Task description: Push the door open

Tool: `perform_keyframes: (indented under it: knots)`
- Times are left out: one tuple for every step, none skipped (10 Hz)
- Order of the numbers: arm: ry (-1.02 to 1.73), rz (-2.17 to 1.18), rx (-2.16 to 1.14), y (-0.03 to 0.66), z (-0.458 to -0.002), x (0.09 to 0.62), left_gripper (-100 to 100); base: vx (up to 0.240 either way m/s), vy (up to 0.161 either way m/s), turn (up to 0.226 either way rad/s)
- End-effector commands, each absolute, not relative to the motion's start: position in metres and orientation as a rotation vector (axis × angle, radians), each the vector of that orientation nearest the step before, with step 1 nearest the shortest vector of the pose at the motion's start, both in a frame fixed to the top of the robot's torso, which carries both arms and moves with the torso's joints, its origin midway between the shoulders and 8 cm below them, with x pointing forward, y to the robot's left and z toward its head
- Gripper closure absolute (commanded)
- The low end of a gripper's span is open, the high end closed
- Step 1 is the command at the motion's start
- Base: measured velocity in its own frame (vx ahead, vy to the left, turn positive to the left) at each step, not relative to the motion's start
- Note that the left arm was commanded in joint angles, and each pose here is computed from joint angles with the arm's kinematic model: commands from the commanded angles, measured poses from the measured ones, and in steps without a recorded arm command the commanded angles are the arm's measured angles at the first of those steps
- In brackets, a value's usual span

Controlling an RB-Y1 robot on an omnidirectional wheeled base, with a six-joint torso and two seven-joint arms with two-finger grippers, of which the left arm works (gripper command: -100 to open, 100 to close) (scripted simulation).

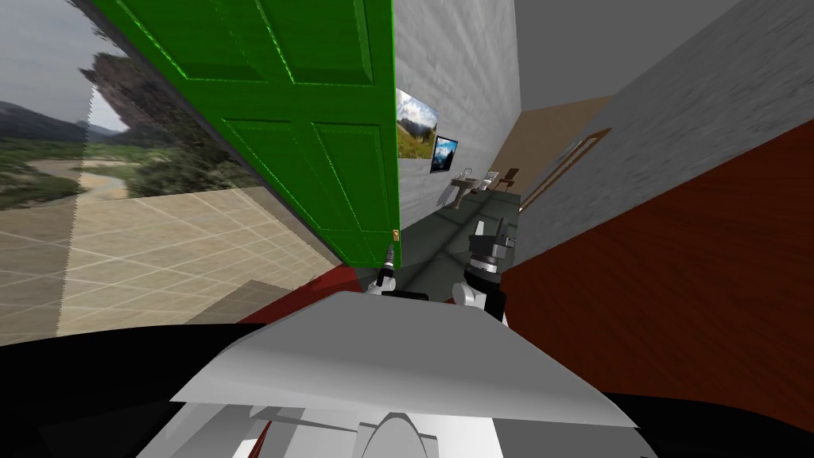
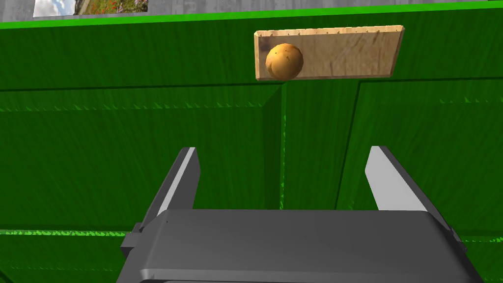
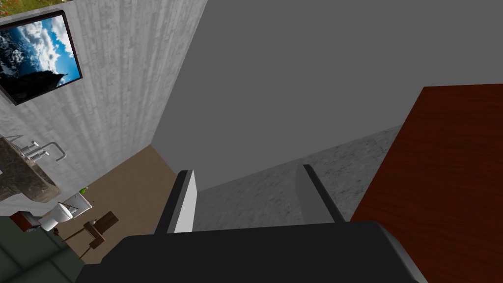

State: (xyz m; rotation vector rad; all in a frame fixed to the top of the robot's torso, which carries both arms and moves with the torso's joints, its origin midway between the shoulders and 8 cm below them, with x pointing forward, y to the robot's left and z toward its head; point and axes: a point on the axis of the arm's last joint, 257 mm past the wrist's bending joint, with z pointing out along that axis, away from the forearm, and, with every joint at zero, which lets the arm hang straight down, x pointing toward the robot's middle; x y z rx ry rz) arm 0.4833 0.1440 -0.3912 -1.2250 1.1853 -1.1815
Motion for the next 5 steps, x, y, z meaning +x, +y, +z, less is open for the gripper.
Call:
perform_keyframes:
  knots:
    - [1.187,-1.172,-1.217,0.151,-0.392,0.484,-100,0.018,0.076,0.005]
    - [1.188,-1.167,-1.214,0.153,-0.392,0.484,-100,0.067,0.144,-0.010]
    - [1.189,-1.163,-1.211,0.156,-0.392,0.484,-100,0.091,0.156,-0.006]
    - [1.190,-1.153,-1.203,0.163,-0.392,0.484,-100,0.094,0.164,-0.007]
    - [1.193,-1.137,-1.190,0.174,-0.392,0.485,-100,0.127,0.164,-0.013]
